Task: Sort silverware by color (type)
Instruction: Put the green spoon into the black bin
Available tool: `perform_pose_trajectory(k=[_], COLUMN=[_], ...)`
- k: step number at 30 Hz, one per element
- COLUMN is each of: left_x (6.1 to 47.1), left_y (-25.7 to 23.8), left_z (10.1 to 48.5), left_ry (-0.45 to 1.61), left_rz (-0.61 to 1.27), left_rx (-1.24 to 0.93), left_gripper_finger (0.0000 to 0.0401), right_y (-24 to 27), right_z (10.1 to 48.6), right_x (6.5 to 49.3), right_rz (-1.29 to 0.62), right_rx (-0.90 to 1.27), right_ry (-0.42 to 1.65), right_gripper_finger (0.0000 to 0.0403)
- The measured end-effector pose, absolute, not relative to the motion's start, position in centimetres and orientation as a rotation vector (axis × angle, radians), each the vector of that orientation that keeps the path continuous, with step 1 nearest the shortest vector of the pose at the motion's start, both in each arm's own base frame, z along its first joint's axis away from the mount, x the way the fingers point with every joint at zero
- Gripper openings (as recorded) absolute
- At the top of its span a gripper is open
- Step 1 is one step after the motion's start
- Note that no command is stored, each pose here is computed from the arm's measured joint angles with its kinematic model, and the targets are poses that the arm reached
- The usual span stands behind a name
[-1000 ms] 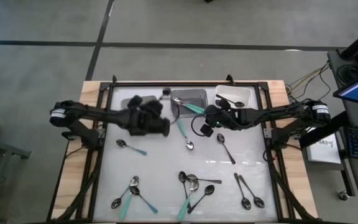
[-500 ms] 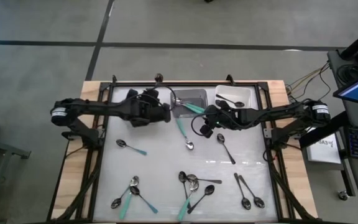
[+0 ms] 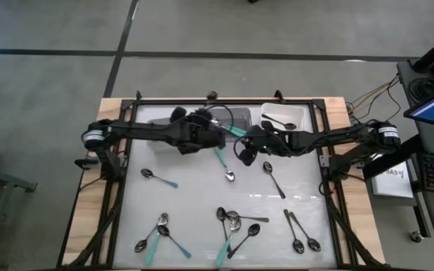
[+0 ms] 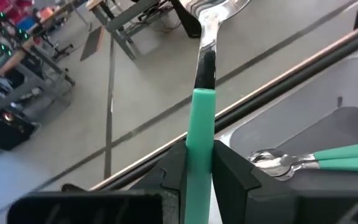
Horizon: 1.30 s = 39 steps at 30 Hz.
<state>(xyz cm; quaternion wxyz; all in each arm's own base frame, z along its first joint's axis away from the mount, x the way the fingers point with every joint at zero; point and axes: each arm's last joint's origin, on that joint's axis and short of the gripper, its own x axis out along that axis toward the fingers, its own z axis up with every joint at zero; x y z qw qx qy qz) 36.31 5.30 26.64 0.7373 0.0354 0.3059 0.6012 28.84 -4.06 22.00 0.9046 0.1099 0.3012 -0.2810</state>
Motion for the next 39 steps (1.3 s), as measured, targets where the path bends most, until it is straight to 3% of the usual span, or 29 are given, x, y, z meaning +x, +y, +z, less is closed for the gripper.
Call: perform_pose_trajectory(k=[8,19,28,32,35,39], left_x=[38.1,36.2,38.6,37.8,36.3,34.1], left_y=[3.3,-0.4,-0.4,0.0,0.4,1.1], left_z=[24.2,23.0,25.1,24.7,24.0,24.0], left_ry=[0.739,0.668,0.584,0.553,0.508,0.355], left_rz=[1.299,1.201,0.816,0.648,0.637,0.640], left_rx=[0.235,0.183,0.122,0.039,-0.007,-0.074], left_gripper_finger=[0.0036,0.0036,0.0036,0.0036,0.0036,0.0036], right_y=[-3.7,-5.0,-9.3,-10.3,-11.1,-11.5], right_z=[21.8,22.1,22.5,22.0,20.7,19.6], right_x=[28.8,28.8,28.1,27.6,26.8,26.0], right_rz=[-0.423,-0.378,-0.532,-0.380,-0.265,-0.091], right_rx=[0.177,0.022,0.128,0.135,0.174,0.268], right_ry=[0.689,0.690,0.619,0.632,0.596,0.381], right_gripper_finger=[0.0093,0.0093,0.0093,0.0093,0.0093,0.0093])
